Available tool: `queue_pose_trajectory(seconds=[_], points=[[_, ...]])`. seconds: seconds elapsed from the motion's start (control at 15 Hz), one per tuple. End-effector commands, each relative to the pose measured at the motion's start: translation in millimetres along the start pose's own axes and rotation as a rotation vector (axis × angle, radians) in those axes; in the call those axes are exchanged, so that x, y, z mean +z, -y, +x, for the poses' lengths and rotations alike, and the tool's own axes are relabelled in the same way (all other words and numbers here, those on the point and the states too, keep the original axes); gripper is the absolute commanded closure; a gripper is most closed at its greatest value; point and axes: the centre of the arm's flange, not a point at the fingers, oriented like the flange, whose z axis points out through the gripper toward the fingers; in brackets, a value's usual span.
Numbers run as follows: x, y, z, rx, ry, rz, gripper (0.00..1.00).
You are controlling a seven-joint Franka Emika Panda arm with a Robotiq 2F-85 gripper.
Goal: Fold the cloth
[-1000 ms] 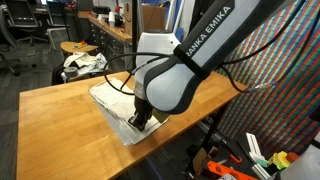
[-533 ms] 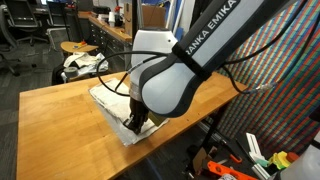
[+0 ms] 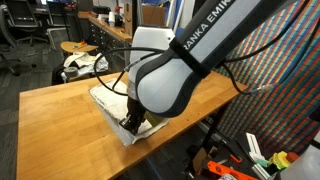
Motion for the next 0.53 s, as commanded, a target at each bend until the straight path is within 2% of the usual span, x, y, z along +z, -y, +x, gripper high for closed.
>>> queue_pose_trajectory(seconds=[0.0,0.2,0.47], points=[[-20.6,1.4,8.8,0.033,-0.047,0.028,0.95],[-39.4,-0.7,18.7,0.075,-0.078,0.061,0.95],[-47.6,-2.3,21.9,0.087,-0.064,0.065,0.95]])
